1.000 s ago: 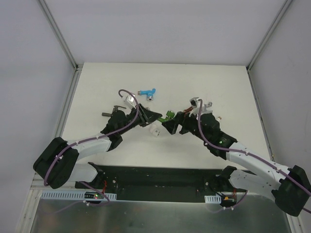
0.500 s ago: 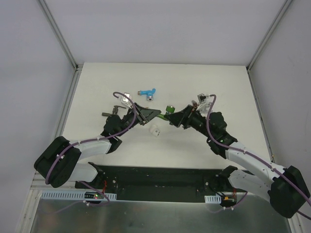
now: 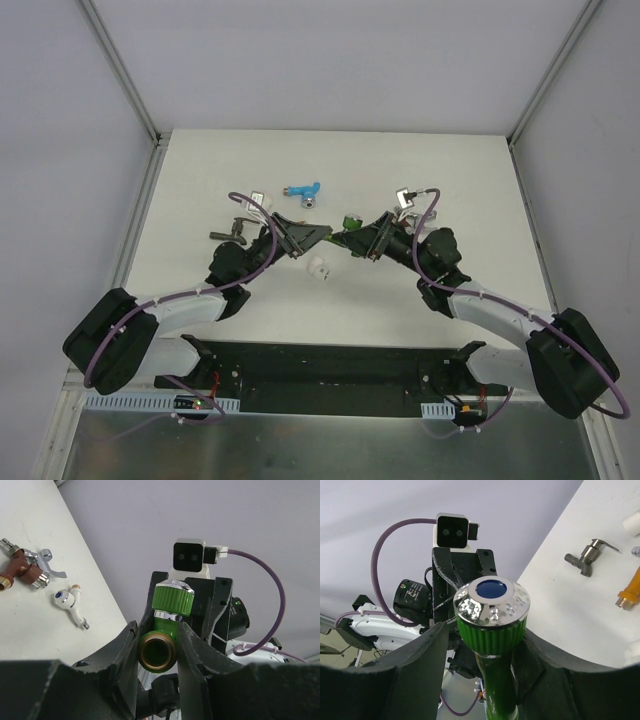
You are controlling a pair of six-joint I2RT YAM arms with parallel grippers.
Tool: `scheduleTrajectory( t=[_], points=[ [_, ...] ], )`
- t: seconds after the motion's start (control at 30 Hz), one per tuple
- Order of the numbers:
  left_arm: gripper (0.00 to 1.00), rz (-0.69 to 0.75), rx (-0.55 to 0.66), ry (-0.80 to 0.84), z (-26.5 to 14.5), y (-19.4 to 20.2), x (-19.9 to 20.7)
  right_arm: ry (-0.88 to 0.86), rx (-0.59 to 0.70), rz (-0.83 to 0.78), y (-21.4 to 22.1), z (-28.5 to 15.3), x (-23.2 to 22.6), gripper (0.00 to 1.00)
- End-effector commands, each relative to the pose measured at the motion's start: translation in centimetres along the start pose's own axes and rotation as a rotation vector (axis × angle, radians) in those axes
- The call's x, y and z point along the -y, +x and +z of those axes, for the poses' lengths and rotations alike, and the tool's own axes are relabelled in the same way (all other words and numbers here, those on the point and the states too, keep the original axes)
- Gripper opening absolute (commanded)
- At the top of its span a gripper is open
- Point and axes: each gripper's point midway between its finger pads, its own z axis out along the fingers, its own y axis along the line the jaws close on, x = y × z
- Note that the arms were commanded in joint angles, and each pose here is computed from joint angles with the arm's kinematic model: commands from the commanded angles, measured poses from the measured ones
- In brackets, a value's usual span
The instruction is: Install the water faucets
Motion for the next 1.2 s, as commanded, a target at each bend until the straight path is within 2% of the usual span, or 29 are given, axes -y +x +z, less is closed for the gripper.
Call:
scheduleTrajectory(
  t=[0.0, 0.17, 0.3, 0.9, 1.17],
  points=[
    [0.0, 0.056, 0.098, 0.188, -0.4, -1.8, 5.0, -0.191, 0.018, -0.053, -0.9, -0.2, -4.6, 0.56],
    [0.0, 0.054, 0.123, 0.181, -0.4, -2.2, 5.0, -0.199, 0.01, -0.059, -0.8, -0.3, -4.7, 0.48],
    [0.0, 0.05, 0.135, 0.176, -0.3, -2.3, 4.9, -0.205, 0.004, -0.06, -0.7, -0.3, -4.7, 0.47],
    [0.0, 0.008, 0.19, 0.13, -0.5, -2.6, 3.8, -0.243, -0.012, -0.069, -0.2, -0.5, -4.9, 0.49],
    [0.0, 0.001, 0.196, 0.124, -0.6, -2.5, 3.7, -0.251, -0.018, -0.076, 0.2, -0.6, -4.8, 0.54]
  ],
)
